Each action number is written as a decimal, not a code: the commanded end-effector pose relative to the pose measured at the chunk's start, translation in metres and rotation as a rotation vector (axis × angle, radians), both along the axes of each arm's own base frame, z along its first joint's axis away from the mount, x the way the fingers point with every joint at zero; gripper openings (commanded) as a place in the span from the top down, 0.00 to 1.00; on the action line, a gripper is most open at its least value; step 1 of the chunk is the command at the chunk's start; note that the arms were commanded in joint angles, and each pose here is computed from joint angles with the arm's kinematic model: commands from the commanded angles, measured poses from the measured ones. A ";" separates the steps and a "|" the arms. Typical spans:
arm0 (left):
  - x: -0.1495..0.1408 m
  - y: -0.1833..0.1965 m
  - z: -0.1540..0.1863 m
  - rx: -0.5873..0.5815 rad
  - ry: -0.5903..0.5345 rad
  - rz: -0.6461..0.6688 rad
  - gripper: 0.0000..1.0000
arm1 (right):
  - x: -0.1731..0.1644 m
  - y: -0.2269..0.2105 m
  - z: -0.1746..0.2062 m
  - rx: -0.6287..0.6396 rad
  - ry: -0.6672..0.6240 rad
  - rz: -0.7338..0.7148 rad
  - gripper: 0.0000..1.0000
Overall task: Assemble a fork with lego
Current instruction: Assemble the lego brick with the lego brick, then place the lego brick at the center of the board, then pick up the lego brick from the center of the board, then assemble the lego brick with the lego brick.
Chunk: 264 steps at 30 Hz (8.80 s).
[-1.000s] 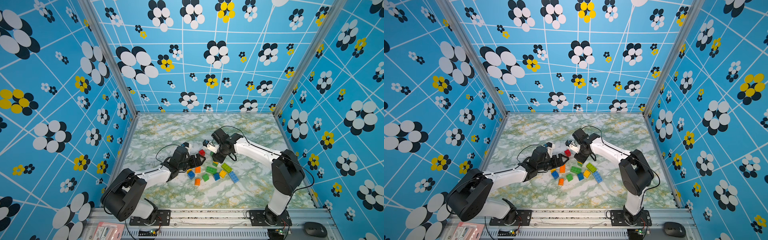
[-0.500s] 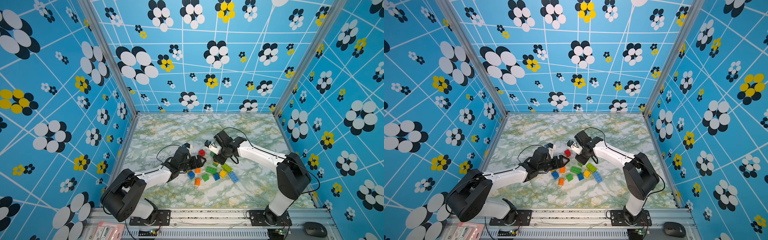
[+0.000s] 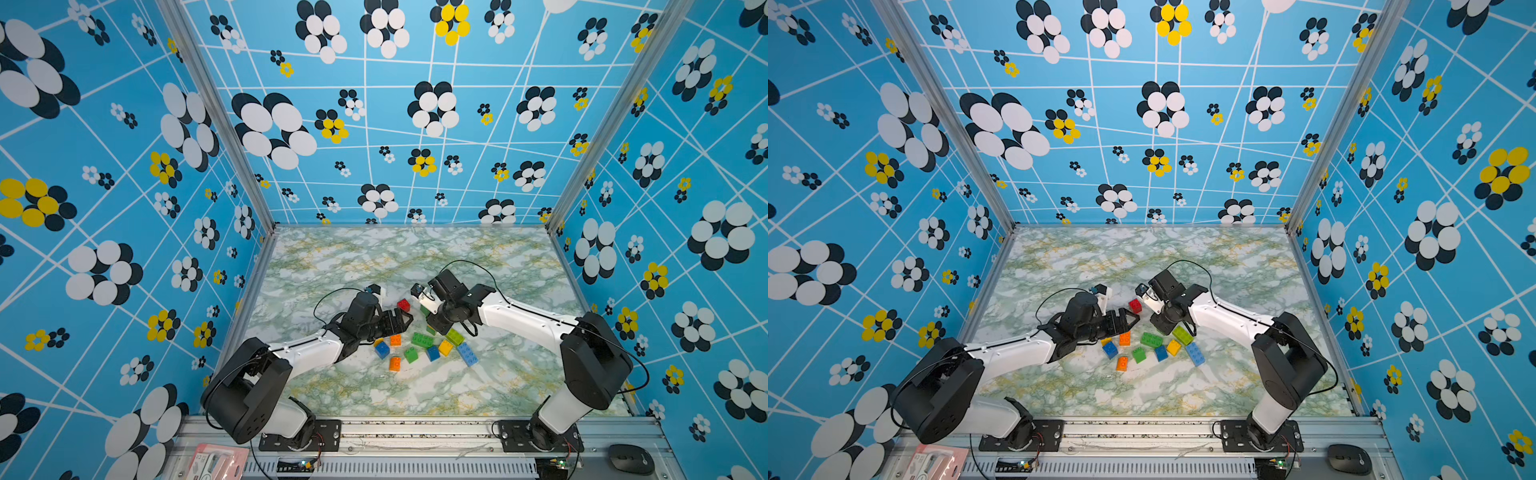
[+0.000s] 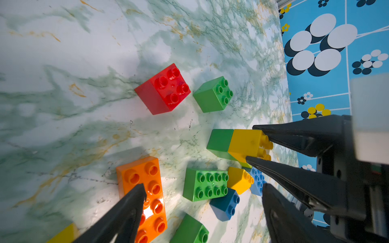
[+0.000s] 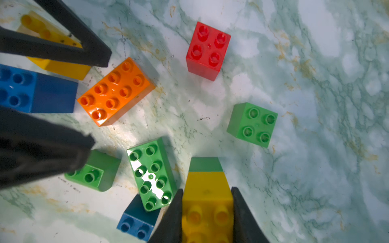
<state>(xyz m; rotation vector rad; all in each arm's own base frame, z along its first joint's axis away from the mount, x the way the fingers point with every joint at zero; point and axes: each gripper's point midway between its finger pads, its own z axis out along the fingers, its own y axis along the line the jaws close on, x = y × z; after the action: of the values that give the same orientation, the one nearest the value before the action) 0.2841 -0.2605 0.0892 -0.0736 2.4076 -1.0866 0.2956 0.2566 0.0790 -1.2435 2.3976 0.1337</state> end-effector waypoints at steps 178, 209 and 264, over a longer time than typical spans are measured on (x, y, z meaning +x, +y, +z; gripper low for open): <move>0.042 -0.072 0.056 -0.051 -0.122 -0.163 0.18 | 0.007 -0.062 0.068 0.133 0.034 -0.580 1.00; 0.069 -0.061 0.027 -0.037 -0.072 -0.151 0.17 | 0.050 -0.036 0.044 0.010 0.139 -0.608 1.00; 0.066 -0.069 0.031 -0.028 -0.085 -0.177 0.17 | 0.052 -0.039 0.032 -0.049 0.167 -0.616 1.00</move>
<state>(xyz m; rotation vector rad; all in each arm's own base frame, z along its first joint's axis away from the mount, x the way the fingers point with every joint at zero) 0.3501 -0.3230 0.1180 0.1348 2.3633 -1.1732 0.3495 0.2233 0.1152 -0.4920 2.7811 0.0215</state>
